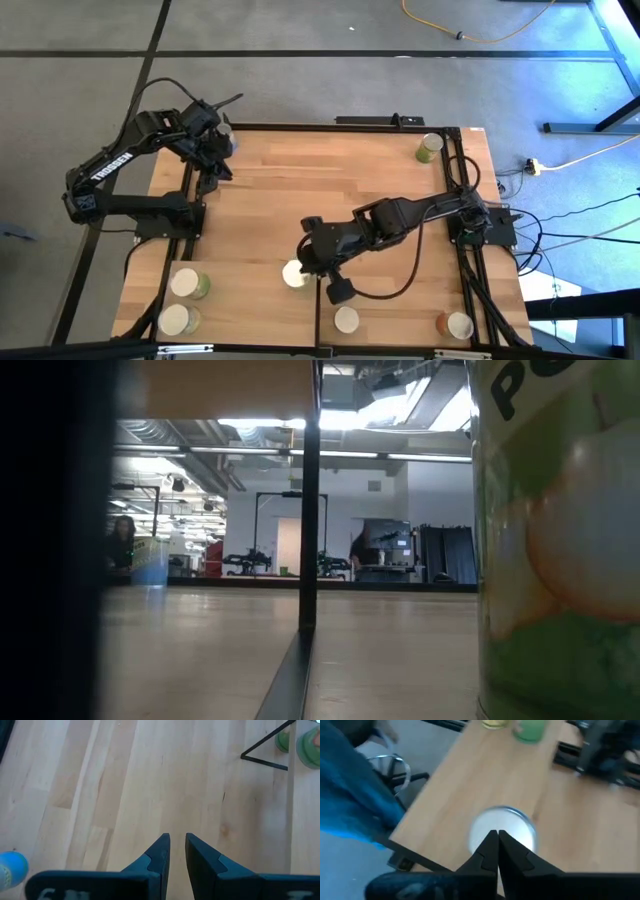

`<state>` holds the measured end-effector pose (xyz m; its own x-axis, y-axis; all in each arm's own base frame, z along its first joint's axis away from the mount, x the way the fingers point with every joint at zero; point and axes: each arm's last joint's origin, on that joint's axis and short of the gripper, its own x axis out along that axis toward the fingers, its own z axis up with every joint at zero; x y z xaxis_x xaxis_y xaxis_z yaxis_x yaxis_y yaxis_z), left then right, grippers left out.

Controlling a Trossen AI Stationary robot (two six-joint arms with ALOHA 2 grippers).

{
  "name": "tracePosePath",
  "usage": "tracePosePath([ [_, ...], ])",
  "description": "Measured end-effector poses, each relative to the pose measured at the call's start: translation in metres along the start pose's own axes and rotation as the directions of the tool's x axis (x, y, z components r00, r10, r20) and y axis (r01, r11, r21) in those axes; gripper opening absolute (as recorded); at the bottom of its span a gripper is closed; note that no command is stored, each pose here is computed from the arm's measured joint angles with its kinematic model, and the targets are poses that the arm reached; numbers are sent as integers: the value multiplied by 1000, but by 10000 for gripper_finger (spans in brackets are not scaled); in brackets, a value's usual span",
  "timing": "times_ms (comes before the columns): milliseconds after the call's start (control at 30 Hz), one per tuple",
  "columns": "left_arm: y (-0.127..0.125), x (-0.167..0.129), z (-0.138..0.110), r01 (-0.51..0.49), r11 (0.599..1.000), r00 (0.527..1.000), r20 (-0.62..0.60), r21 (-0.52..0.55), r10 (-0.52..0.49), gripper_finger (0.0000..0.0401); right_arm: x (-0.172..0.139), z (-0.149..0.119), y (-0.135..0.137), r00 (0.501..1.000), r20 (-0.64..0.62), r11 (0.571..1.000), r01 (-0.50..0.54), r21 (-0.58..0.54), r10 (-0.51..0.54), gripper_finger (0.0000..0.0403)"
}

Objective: Pick and place cans onto a shelf
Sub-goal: Put the canned peaches on the shelf

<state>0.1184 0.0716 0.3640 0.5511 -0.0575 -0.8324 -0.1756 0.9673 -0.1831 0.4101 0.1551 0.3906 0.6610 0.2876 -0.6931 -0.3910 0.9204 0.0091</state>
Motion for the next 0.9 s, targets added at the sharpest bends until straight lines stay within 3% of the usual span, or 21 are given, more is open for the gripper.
tracePosePath([
  [167,-6,-1,0,72,997,997,27,-30,-71,53,-4,-14,-11,973,-148,970,199,137,-178,4],
  [267,-12,1,6,129,991,990,61,-36,-126,53,-5,-25,-23,948,-253,931,261,257,-196,3],
  [333,-18,3,12,150,988,985,94,-35,-146,53,-3,-29,-28,948,-282,930,230,287,-147,2],
  [500,-36,4,23,211,977,964,166,3,-209,53,0,-29,-28,963,-263,955,30,296,51,2],
  [700,-68,10,34,216,976,951,219,40,-220,38,-2,-35,-34,948,-315,972,21,236,56,1],
  [900,-105,6,45,255,956,883,368,144,-291,3,-6,-43,-44,920,-387,984,16,176,55,1],
])
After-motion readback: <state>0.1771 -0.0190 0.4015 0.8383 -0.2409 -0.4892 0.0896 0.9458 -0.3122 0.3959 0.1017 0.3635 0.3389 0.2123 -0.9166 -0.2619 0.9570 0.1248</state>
